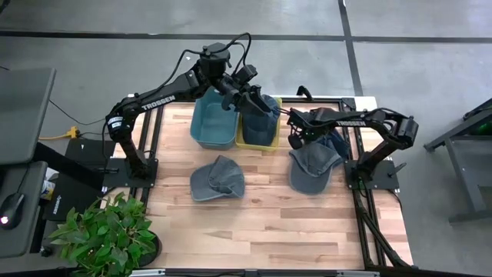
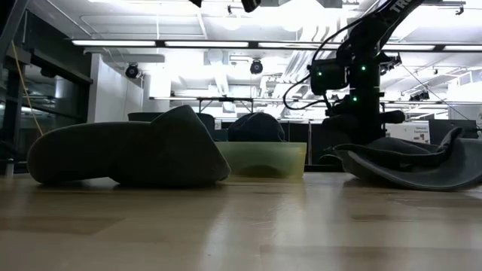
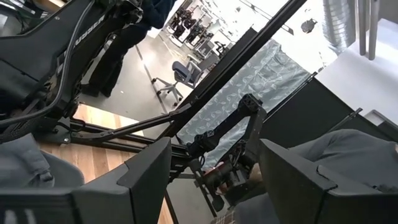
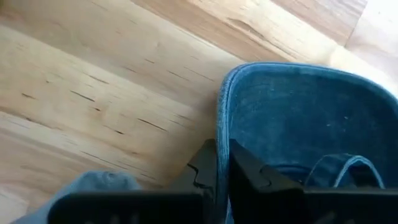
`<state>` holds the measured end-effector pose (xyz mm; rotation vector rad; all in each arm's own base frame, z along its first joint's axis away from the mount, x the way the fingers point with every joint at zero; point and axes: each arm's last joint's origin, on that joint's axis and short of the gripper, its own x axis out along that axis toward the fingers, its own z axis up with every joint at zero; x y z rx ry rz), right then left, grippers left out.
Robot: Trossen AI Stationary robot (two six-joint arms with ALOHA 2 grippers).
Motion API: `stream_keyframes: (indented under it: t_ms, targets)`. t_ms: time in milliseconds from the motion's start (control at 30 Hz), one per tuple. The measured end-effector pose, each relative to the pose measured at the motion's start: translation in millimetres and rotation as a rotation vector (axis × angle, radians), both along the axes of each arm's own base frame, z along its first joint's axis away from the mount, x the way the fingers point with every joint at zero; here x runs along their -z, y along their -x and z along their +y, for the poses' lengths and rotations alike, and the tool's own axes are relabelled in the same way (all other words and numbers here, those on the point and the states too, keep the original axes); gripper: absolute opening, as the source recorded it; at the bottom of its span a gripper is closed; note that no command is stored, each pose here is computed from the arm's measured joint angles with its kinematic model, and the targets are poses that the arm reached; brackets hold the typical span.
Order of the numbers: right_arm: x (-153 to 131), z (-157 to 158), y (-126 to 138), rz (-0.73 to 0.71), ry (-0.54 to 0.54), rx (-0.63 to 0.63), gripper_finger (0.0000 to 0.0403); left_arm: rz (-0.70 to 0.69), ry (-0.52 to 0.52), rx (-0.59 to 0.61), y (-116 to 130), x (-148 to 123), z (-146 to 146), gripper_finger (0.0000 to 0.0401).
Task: Pick & Place hat
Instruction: Put the blue cap into the yellow bin
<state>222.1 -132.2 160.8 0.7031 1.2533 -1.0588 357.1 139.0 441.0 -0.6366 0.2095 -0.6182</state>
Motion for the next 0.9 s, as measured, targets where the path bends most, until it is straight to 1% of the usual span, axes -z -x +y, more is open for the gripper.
stream_keyframes:
  t_ms: [133, 267, 433, 600, 733, 900]
  targets:
    - [-5, -1, -2, 0.005, 0.0, -0.017, 0.0011, 0.0, 0.0, -0.001, 0, 0, 0, 0.0236]
    - [-18, -5, -9, -0.017, 0.025, -0.044, 0.0006, 0.001, 0.001, -0.013, 0, 0, 0, 0.0236]
    - [-40, -10, -20, -0.042, 0.056, -0.077, 0.0005, 0.016, 0.007, -0.014, 0, 1, 0, 0.0236]
    - [-67, -16, -28, -0.052, 0.111, -0.108, 0.0005, 0.017, 0.007, -0.015, 0, 2, 0, 0.0236]
    - [-88, -19, -33, -0.07, 0.134, -0.123, 0.0005, 0.02, 0.009, -0.014, 0, 2, 0, 0.0236]
    - [-114, -15, -40, -0.08, 0.162, -0.152, 0.0005, 0.02, 0.008, -0.014, 0, 2, 0, 0.0236]
